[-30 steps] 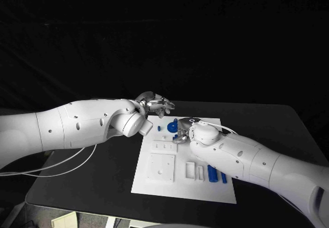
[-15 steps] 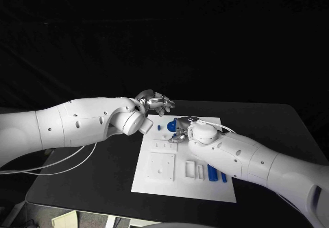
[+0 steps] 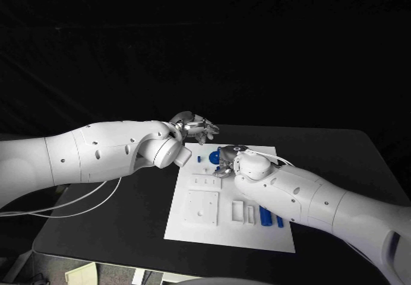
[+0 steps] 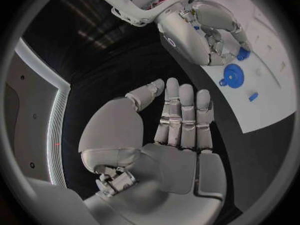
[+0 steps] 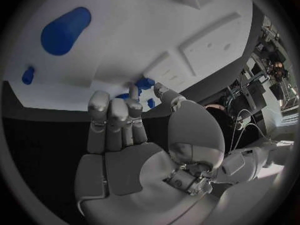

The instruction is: Assemble the parts on the task board

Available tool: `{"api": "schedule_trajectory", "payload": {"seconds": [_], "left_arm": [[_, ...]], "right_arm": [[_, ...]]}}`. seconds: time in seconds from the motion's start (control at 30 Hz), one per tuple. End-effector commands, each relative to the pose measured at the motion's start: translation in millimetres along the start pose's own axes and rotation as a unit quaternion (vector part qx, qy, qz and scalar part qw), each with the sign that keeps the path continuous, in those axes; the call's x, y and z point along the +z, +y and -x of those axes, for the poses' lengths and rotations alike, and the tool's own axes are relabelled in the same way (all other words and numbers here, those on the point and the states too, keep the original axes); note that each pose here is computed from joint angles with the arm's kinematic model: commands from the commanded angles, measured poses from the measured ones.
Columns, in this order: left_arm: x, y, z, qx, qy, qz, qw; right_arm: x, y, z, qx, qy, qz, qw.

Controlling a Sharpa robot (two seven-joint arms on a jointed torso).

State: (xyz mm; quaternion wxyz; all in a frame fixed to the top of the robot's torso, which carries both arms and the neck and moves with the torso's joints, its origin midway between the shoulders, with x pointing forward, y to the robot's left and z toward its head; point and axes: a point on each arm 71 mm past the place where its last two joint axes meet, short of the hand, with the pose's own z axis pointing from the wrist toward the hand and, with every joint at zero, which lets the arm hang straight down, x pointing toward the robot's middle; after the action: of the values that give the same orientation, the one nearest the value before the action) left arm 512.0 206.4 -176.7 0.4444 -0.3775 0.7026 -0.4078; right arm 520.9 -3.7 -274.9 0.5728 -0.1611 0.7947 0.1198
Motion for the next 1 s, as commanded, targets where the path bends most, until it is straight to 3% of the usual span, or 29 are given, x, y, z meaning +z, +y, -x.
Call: {"api": "schedule_trajectory", "payload": {"seconds": [0.03, 0.57, 1.0], "left_arm": [[0.2, -2.5, -0.4, 0.002, 0.001, -0.004, 1.0], [-0.2, -1.8, 1.2, 0.002, 0.0, -0.002, 1.0], [-0.8, -1.2, 3.3, 0.002, -0.002, -0.003, 1.0]], "right_arm": [[-0.1, 1, -0.1, -0.015, -0.002, 0.002, 1.0], [0.1, -4, -1.7, -0.027, 0.001, -0.006, 1.0], [-4.6, -12, 0.1, -0.01, -0.025, 0.001, 1.0]]}}
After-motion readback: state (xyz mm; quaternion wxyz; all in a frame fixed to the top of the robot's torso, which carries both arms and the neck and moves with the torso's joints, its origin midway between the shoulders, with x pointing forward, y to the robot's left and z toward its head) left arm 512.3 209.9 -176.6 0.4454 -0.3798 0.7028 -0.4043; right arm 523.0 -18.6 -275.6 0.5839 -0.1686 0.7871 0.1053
